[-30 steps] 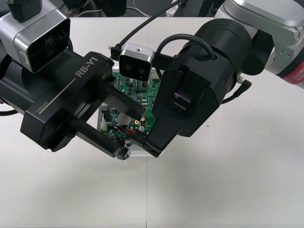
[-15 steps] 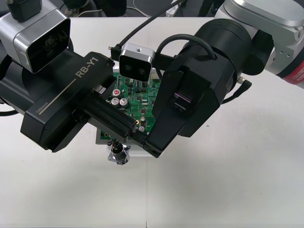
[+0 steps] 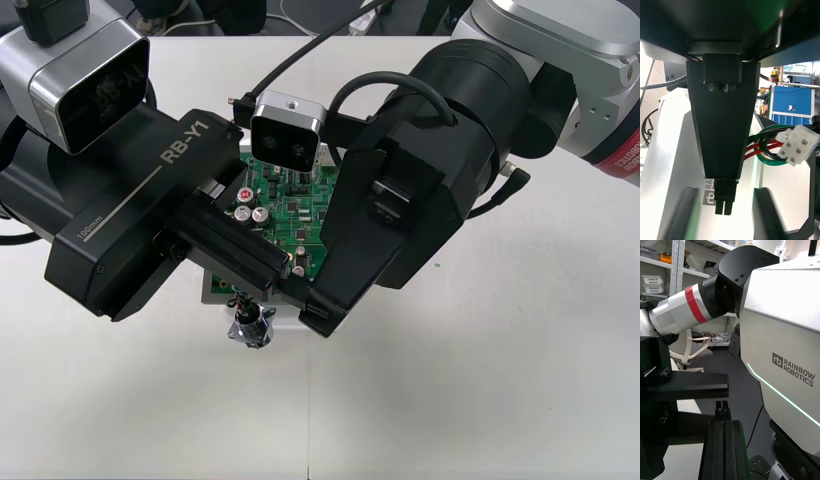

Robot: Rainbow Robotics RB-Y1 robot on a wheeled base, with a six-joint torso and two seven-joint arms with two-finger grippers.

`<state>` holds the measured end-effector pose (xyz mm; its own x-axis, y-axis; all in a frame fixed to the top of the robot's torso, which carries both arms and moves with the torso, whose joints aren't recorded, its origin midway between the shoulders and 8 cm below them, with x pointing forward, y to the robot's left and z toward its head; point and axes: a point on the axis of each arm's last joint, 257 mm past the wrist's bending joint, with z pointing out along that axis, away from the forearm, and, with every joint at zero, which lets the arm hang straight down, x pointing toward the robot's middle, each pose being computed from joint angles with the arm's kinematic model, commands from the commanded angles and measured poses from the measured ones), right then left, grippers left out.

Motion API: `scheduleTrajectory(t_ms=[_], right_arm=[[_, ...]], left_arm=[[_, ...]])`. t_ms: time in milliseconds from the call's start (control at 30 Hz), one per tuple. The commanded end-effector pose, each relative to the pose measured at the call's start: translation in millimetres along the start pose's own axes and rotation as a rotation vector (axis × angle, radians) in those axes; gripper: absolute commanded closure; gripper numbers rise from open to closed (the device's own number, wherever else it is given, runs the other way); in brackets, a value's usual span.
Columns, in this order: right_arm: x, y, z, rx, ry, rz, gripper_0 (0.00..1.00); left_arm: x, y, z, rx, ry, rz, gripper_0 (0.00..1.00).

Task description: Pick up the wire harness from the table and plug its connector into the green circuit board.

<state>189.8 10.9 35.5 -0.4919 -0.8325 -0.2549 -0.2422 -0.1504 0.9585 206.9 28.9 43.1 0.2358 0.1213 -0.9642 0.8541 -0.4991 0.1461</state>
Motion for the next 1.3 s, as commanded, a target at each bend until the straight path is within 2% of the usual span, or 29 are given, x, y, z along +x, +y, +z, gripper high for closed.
scheduleTrajectory(t_ms=[33, 67, 100, 833, 1300], right_arm=[[1, 13, 13, 0.005, 0.058, -0.028, 0.08], [0, 14, 13, 0.004, 0.057, -0.029, 0.0], [0, 14, 12, 0.004, 0.056, -0.033, 0.0], [-2, 13, 11, 0.004, 0.049, -0.052, 0.0], [-2, 6, -9, 0.029, -0.014, -0.084, 0.0]], left_arm=[[-15, 2, 12, 0.006, -0.011, 0.014, 1.0], [-15, 3, 12, 0.005, -0.012, 0.013, 1.0], [-15, 2, 12, 0.006, -0.011, 0.015, 1.0], [-14, 0, 6, 0.007, -0.008, 0.006, 1.0], [-12, -7, -11, -0.004, -0.009, -0.02, 1.0]])
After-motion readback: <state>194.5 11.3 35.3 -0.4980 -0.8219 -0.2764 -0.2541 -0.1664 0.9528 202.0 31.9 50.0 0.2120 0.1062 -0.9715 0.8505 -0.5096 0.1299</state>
